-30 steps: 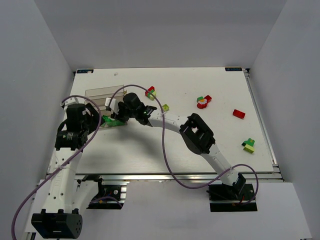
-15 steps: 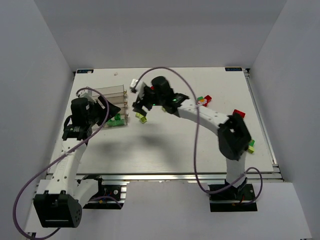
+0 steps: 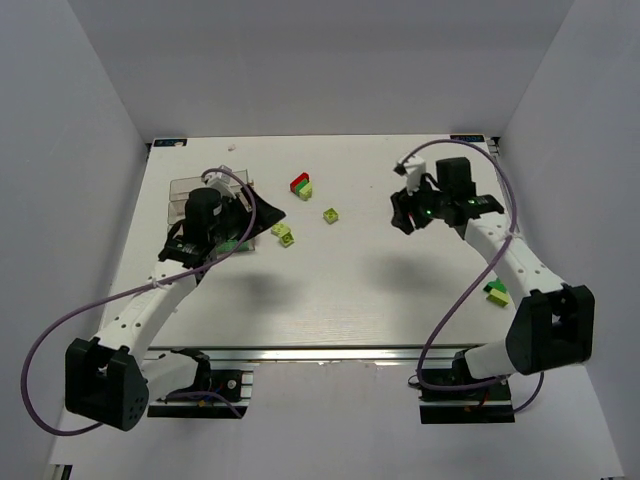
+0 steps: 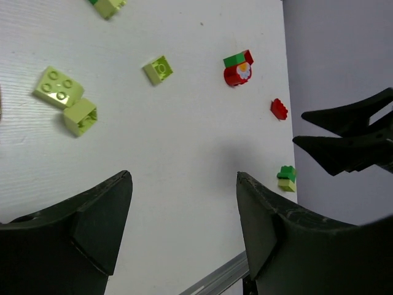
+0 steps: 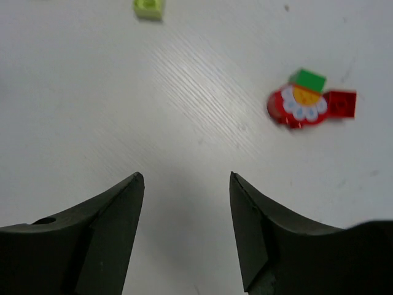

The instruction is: Sort the legos into containers by color

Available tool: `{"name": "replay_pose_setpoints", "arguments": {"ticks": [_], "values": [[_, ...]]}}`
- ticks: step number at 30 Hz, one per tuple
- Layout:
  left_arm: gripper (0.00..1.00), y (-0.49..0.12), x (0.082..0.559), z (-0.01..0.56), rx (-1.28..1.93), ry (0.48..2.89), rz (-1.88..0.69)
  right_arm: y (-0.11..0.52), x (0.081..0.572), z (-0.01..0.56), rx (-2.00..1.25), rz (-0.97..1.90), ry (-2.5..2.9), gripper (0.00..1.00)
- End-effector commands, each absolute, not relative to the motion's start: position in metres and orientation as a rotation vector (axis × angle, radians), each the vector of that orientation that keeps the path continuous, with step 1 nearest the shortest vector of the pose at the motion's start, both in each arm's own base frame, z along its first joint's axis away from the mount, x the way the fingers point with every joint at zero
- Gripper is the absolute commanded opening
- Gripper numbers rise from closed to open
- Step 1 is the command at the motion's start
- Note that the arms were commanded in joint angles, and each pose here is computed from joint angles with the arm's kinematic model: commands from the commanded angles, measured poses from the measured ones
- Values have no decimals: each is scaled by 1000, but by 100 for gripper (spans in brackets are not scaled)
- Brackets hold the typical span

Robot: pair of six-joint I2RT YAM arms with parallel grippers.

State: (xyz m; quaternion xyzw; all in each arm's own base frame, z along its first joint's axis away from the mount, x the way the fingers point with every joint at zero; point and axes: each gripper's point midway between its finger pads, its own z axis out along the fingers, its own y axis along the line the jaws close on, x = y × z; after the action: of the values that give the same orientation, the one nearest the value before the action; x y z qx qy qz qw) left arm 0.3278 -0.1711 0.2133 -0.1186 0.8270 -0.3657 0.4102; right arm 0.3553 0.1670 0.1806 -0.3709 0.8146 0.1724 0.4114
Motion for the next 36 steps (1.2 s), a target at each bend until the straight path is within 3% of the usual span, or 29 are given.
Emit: {"name": "replay_pose_setpoints", "arguments": {"ticks": [1, 5, 7, 16, 20, 36], "values": [[79, -179, 332, 223, -330, 2012, -941, 119, 328, 169, -867, 318, 2196, 64], [79, -189, 328, 218, -296, 2039, -980, 62, 319, 156, -810, 62, 2273, 85], [79, -191, 327, 216, -287, 2051, -989, 39, 311, 149, -856, -43, 2312, 89], [80, -203, 333, 213, -263, 2070, -1044, -31, 249, 129, -1135, -186, 2468, 89], [80, -206, 335, 212, -250, 2077, -1051, -56, 243, 118, -1198, -286, 2505, 89], [81, -212, 342, 200, -249, 2145, -1045, -89, 241, 68, -1307, -220, 2636, 90]]}}
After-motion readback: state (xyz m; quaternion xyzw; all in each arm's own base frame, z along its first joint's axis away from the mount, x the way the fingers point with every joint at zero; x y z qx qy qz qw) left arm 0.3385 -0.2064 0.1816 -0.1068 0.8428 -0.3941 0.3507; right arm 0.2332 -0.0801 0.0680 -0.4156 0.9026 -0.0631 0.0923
